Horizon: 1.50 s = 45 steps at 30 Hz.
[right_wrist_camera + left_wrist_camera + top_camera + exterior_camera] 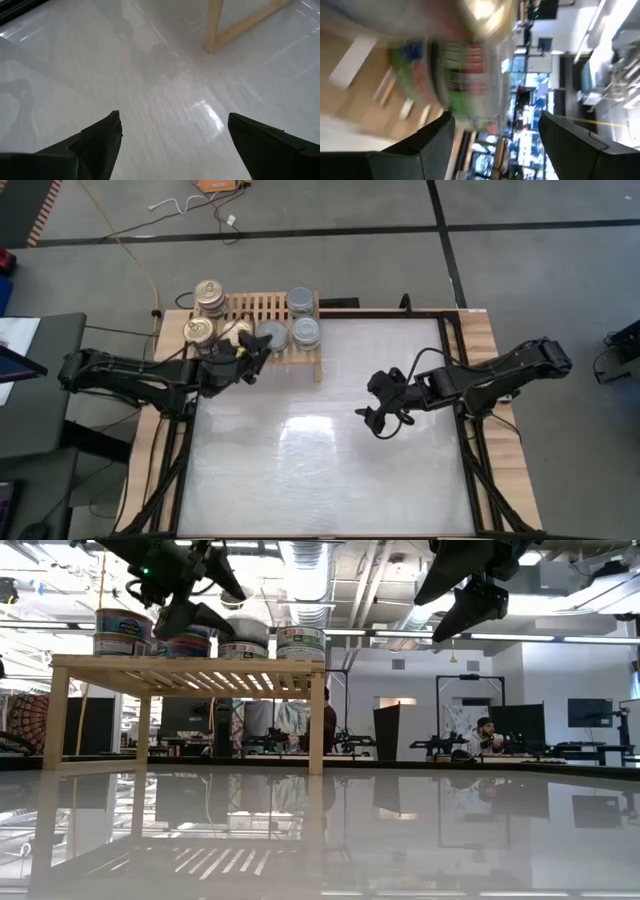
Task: Stack canned seafood by type on shelf
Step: Stack the green tuna can on top of the bottom left green tuna can on the shelf, then return to Home Position
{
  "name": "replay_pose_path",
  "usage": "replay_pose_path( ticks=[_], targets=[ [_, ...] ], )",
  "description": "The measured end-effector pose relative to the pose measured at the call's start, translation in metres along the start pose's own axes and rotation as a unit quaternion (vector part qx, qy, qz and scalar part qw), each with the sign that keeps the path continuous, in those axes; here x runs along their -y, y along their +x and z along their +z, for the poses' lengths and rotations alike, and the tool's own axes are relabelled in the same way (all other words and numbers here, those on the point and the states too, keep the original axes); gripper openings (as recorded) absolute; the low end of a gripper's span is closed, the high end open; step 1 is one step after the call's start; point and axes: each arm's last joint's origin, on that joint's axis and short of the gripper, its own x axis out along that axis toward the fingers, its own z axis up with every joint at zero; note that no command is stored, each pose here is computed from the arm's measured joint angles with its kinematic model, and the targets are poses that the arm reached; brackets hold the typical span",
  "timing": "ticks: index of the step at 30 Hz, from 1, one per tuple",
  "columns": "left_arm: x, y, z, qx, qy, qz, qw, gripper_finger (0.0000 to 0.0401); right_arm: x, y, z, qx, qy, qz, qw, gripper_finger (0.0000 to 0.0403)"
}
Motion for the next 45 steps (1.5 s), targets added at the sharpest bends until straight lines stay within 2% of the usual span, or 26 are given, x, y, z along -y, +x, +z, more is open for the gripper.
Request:
replay_pose_path(
  ticks=[4, 8, 11, 16, 19, 20, 21, 22, 23, 25, 27, 28, 29, 30, 31, 34, 36, 39, 40, 42, 45],
  targets=[
    [-0.004, 0.000, -0.005, -0.019, -0.007, 0.011, 1.000, 0.0274, 0.000, 0.000, 0.000, 0.000, 0.000, 0.000, 1.000, 0.0384],
    [-0.004, 0.001, 0.002, -0.005, -0.009, 0.017, 1.000, 0.0274, -0.001, 0.000, 0.002, 0.006, 0.003, 0.004, 1.000, 0.0384],
    [-0.001, -0.001, 0.002, -0.027, -0.002, 0.017, 1.000, 0.0274, -0.001, 0.000, 0.001, 0.005, 0.001, 0.004, 1.000, 0.0384],
    [0.001, -0.006, -0.005, -0.082, 0.074, 0.004, 0.994, 0.0274, 0.000, 0.000, 0.001, 0.005, -0.005, 0.003, 1.000, 0.0384],
    [0.002, -0.012, -0.012, -0.107, 0.168, -0.015, 0.980, 0.0274, 0.000, 0.000, 0.001, 0.005, -0.022, 0.003, 1.000, 0.0384],
    [0.002, -0.014, -0.014, -0.117, 0.217, -0.021, 0.969, 0.0274, 0.000, 0.000, 0.001, 0.005, -0.027, 0.003, 1.000, 0.0384],
    [0.001, -0.016, -0.016, -0.132, 0.280, -0.031, 0.950, 0.0274, 0.000, 0.000, 0.001, 0.004, -0.035, 0.002, 0.999, 0.0384],
    [0.000, -0.019, -0.018, -0.154, 0.348, -0.045, 0.924, 0.0274, 0.000, 0.000, 0.001, 0.003, -0.048, 0.001, 0.999, 0.0384],
    [-0.001, -0.021, -0.021, -0.183, 0.417, -0.063, 0.888, 0.0274, 0.001, 0.000, 0.001, 0.001, -0.068, -0.001, 0.998, 0.0384],
    [-0.004, -0.026, -0.029, -0.246, 0.535, -0.111, 0.801, 0.0274, 0.003, 0.001, 0.000, -0.004, -0.123, -0.006, 0.992, 0.0384],
    [-0.010, -0.030, -0.036, -0.299, 0.622, -0.160, 0.706, 0.0274, 0.006, 0.001, 0.000, -0.015, -0.180, -0.015, 0.983, 0.0384],
    [-0.012, -0.032, -0.038, -0.315, 0.652, -0.181, 0.666, 0.0274, 0.008, 0.002, 0.000, -0.021, -0.207, -0.019, 0.978, 0.0384],
    [-0.014, -0.034, -0.040, -0.322, 0.673, -0.197, 0.636, 0.0274, 0.010, 0.002, 0.000, -0.027, -0.232, -0.023, 0.972, 0.0384],
    [-0.015, -0.036, -0.041, -0.328, 0.683, -0.205, 0.620, 0.0274, 0.012, 0.003, -0.001, -0.033, -0.255, -0.027, 0.966, 0.0384],
    [-0.016, -0.037, -0.042, -0.335, 0.685, -0.208, 0.613, 0.0274, 0.014, 0.003, -0.001, -0.039, -0.272, -0.031, 0.961, 0.0384],
    [-0.019, -0.042, -0.044, -0.352, 0.673, -0.199, 0.619, 0.0274, 0.017, 0.004, 0.000, -0.046, -0.282, -0.037, 0.958, 0.0384],
    [-0.021, -0.044, -0.044, -0.357, 0.687, -0.201, 0.600, 0.0274, 0.017, 0.004, 0.001, -0.044, -0.257, -0.039, 0.965, 0.0384],
    [-0.024, -0.051, -0.046, -0.351, 0.704, -0.237, 0.570, 0.0274, 0.017, 0.004, 0.001, -0.043, -0.231, -0.040, 0.971, 0.0384],
    [-0.026, -0.052, -0.046, -0.347, 0.706, -0.250, 0.565, 0.0274, 0.017, 0.004, 0.001, -0.042, -0.227, -0.040, 0.972, 0.0384],
    [-0.031, -0.055, -0.039, -0.336, 0.705, -0.270, 0.563, 0.0274, 0.017, 0.004, 0.001, -0.038, -0.208, -0.039, 0.977, 0.0384],
    [-0.042, -0.060, -0.023, -0.313, 0.694, -0.300, 0.575, 0.0274, 0.017, 0.004, 0.001, -0.037, -0.177, -0.041, 0.983, 0.0384]
  ],
)
